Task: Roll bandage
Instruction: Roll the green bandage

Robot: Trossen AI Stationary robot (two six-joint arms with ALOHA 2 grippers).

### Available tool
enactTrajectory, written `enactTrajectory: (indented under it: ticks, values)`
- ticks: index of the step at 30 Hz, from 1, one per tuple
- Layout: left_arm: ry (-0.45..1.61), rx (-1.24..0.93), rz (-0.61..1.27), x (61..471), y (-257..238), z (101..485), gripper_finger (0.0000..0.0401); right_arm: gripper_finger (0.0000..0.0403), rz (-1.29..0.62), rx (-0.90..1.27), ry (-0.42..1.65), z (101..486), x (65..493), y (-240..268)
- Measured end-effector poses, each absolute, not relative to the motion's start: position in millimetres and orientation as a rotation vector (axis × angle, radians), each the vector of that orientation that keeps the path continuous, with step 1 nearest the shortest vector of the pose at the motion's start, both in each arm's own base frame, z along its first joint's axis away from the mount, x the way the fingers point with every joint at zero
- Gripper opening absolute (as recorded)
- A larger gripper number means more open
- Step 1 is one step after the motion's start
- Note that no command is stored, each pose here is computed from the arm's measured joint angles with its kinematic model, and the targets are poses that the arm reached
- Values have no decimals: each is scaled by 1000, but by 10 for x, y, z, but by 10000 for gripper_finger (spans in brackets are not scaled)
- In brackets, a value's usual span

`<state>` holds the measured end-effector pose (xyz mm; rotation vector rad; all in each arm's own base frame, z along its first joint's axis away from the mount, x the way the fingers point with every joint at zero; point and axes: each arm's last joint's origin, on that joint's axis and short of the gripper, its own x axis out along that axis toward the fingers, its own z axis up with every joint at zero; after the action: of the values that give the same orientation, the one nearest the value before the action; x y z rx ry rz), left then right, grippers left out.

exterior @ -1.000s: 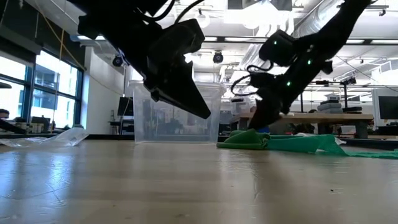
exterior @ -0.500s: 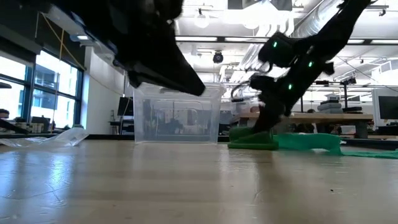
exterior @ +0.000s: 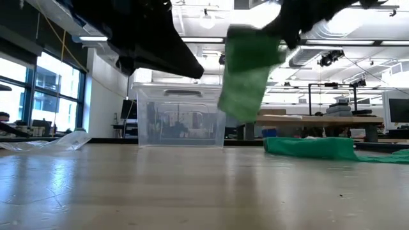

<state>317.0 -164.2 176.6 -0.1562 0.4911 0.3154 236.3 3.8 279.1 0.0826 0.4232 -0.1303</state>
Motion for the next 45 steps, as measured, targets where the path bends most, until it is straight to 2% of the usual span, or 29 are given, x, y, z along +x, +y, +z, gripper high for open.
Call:
enactTrajectory:
  ticks: [7, 15, 20, 23, 27, 33, 38, 41, 45]
  values:
    - [481, -9, 366, 3020, -1610, 1980, 41, 50, 130, 61, 420, 2917, 2304, 322]
    - [508, 121, 409, 3137, -1376, 1982, 141, 44, 277, 42, 399, 2939, 2262, 611]
    - [431, 131, 245, 3356, -1236, 2070, 207, 44, 308, 40, 383, 2955, 2248, 684]
    - [346, 114, 164, 3486, -1170, 2101, 226, 45, 316, 38, 368, 2968, 2248, 700]
    - [310, 79, 132, 3610, -1081, 2007, 218, 45, 316, 40, 358, 2978, 2251, 701]
    - [333, 74, 87, 3661, -1086, 1876, 158, 45, 316, 38, 367, 2969, 2249, 700]
    - [538, 188, 292, 3479, -1102, 1729, 122, 45, 303, 35, 404, 2936, 2238, 694]
    - [604, 194, 319, 3413, -1111, 1673, 113, 45, 280, 36, 419, 2922, 2233, 687]
    - [589, 160, 180, 3437, -1178, 1699, 121, 45, 271, 42, 425, 2917, 2232, 684]
